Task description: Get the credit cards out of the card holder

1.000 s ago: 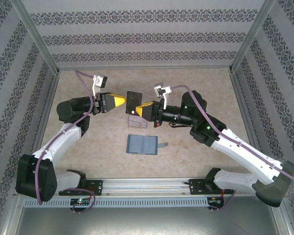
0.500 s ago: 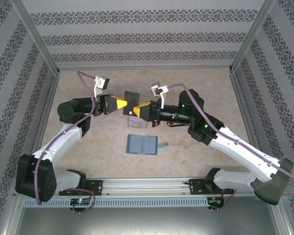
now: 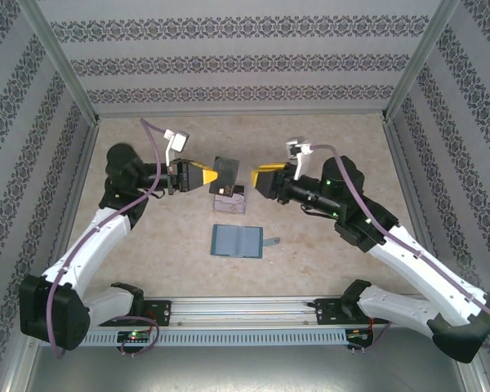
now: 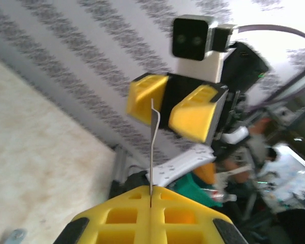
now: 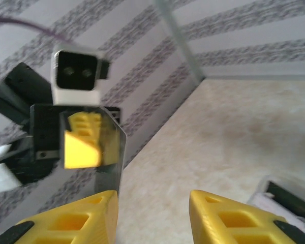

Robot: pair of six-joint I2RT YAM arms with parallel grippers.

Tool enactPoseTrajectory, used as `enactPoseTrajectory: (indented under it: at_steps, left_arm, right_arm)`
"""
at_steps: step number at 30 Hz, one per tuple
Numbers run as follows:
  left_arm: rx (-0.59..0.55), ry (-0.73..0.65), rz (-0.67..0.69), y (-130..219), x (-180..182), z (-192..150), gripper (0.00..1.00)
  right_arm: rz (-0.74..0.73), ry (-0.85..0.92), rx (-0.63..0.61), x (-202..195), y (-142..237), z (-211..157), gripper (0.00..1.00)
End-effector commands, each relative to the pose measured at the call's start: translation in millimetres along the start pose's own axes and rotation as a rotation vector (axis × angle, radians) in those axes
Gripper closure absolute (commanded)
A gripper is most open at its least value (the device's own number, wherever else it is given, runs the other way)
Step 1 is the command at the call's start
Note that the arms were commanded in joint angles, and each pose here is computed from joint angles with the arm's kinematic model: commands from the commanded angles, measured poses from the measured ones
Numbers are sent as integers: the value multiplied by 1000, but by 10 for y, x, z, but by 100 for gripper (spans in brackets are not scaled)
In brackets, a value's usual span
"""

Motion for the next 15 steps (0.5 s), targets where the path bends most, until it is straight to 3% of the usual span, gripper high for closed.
enactPoseTrajectory:
  at_steps: [1,10,15]
  left_arm:
    - [232,-60,149,39,71,-392,100]
    - [590,-214,383,70,400,-520,100]
    - [817,-393,372,-57,483,-582,100]
  right_arm:
    - [-110,-59,-64,-292,107,59,59]
    - [-213,-101,-79,-692,213,70,60]
    - [-234,-118,-67,-822,208,38,60]
Point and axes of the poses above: each hand's point on the last joint's axis, 136 mm out from that joint toward the fingers, its own y axis back along the fingers, its own x axis along the line the jaws close on, z = x × y, the point moved 5 cm from there along y, back along the fingers, and after that the axes turned 15 degrees about -y, right-handed, at the moved point
